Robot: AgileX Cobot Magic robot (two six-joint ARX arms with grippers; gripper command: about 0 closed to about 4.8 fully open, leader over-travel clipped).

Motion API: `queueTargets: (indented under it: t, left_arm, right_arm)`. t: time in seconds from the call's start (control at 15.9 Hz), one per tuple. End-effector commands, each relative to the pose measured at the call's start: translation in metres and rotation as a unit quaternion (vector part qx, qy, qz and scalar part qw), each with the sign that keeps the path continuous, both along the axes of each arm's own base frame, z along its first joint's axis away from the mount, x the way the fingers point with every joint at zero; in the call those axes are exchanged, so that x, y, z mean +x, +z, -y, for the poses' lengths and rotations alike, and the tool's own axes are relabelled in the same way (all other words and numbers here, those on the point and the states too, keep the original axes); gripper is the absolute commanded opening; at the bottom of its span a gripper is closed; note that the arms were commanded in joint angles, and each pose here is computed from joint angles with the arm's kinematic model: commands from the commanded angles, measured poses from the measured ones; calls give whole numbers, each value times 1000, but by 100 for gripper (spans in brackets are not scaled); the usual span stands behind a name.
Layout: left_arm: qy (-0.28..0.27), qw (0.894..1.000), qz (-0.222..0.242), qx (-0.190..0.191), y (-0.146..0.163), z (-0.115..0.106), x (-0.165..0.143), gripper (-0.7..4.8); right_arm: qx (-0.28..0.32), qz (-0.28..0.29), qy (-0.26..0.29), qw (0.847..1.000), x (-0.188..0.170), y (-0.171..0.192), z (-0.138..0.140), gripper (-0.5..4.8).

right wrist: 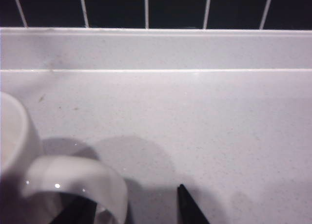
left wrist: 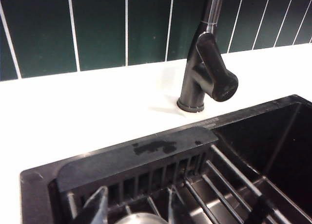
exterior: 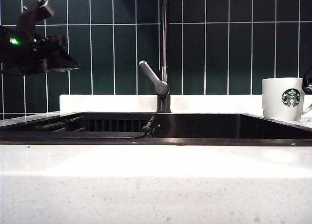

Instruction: Pick up the mug next to the sink, go to the faucet to get some water, pour the water into the sink, and finally put the mug back to its place.

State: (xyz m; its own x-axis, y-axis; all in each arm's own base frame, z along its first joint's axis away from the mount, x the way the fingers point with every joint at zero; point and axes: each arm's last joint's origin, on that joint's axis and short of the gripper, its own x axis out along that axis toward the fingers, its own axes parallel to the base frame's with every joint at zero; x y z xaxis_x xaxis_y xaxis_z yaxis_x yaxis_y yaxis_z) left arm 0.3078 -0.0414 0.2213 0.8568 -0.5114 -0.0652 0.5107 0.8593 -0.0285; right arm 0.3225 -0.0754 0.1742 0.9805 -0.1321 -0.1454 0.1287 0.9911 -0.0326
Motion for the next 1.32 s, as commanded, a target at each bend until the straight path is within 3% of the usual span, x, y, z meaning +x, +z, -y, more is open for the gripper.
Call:
queueTargets:
  t: [0.06,0.44,0.63,0.88,1.32]
  left_arm:
    - [-16,1000,1,-9,0,1,3,154]
    - [-22,1000,-3,-9,-3,2,4,154]
    - [-28,1000,-3,-10,-3,2,4,154]
    - [-29,1000,-3,-10,-3,2,4,153]
    - [-29,1000,-3,-10,-3,2,4,152]
  right_arm:
    - [1,6,5,1000,8,2,1,222]
    - [6,-6,23,1000,30,-7,5,221]
    - [11,-18,32,999,30,-10,5,165]
    - [20,-37,50,998,29,-14,3,165]
    - [13,-14,50,999,30,-9,4,102]
